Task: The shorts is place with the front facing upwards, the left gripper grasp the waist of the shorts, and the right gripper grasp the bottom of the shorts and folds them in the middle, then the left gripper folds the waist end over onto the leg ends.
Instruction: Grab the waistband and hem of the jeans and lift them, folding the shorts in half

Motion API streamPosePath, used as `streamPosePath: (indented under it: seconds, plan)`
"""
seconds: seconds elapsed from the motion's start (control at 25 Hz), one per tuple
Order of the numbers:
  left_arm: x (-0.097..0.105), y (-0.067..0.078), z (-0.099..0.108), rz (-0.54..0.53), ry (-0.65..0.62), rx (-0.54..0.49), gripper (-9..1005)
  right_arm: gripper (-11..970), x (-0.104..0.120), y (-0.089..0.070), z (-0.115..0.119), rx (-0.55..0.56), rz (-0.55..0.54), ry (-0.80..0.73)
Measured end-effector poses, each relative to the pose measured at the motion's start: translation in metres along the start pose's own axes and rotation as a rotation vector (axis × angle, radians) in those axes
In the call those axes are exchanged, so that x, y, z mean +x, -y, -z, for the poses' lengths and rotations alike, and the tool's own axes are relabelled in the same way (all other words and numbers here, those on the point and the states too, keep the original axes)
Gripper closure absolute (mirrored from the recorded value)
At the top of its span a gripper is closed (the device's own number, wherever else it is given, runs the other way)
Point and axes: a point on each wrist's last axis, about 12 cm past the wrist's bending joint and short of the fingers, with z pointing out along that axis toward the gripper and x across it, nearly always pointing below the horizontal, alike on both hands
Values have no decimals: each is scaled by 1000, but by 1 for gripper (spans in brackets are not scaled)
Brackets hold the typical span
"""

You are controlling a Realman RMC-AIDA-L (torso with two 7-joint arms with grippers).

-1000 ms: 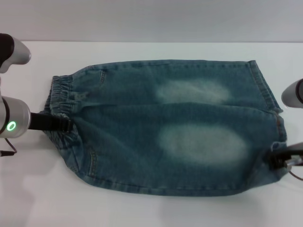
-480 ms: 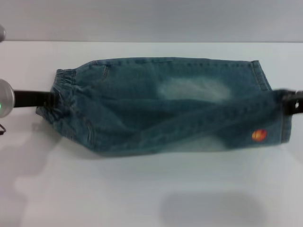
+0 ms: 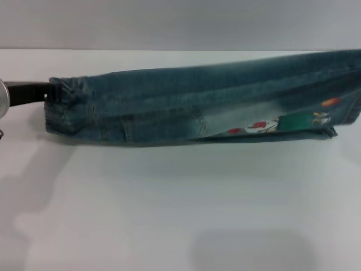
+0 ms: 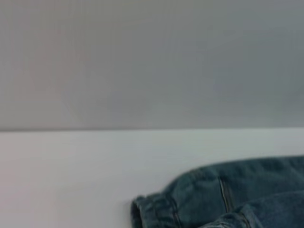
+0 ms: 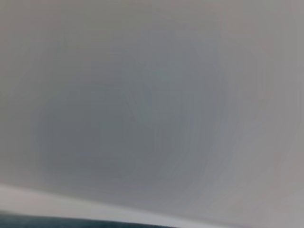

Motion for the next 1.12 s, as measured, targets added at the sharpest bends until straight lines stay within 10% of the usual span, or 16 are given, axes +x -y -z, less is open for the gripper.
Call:
streamPosePath:
  seconds: [1.12]
  plan:
    - [-9, 13, -22, 10, 185, 43, 870, 817, 27, 20, -28, 75, -66, 154]
